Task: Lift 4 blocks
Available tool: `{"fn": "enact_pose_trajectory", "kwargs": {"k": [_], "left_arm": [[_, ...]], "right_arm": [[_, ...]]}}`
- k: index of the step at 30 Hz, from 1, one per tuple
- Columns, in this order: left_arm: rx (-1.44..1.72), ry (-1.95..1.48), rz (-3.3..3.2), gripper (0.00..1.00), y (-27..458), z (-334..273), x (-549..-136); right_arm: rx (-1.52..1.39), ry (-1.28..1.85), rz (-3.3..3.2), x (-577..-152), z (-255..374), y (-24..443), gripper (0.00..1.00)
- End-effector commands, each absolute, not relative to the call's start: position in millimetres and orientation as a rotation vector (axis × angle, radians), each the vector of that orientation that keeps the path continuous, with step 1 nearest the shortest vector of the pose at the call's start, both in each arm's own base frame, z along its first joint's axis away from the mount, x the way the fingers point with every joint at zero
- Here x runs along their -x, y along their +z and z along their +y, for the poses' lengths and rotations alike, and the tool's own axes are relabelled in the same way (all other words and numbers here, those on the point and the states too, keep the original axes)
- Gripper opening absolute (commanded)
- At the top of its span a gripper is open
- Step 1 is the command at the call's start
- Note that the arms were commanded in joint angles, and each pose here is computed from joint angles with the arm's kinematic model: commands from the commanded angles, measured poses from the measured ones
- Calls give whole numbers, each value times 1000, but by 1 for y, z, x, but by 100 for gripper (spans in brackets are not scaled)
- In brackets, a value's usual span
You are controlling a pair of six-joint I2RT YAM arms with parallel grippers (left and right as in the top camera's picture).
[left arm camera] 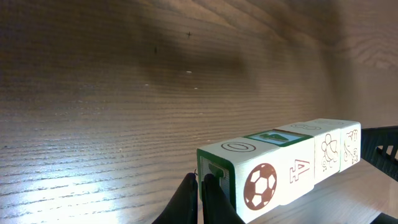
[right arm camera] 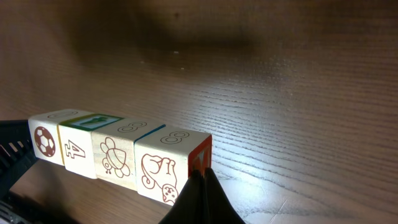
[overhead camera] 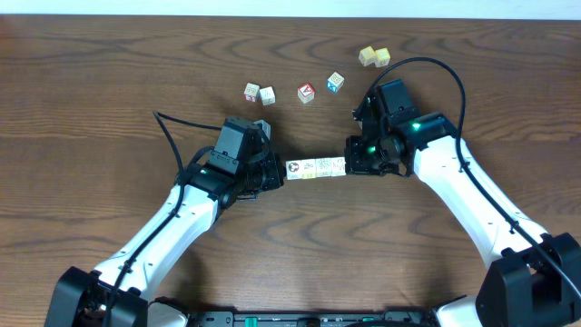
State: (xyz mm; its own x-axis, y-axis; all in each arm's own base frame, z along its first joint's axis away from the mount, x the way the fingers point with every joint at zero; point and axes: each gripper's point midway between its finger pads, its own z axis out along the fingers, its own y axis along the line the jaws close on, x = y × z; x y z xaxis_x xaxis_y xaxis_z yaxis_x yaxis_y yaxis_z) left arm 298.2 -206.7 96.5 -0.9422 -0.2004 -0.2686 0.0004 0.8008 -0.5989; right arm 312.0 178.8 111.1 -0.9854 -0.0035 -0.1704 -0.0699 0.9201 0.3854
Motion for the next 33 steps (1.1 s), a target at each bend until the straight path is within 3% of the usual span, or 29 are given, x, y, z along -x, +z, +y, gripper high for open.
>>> {"fn": "enact_pose_trajectory", "kwargs": {"k": [1,33], "left_arm": [[39,-1102,2630,7,124,-236,-288],[38,-1103,2626,7,126,-236,-288]], "right_arm": [[123,853,2886,-301,212,133,1],[121,850,2894,-299,211,133,1]]}}
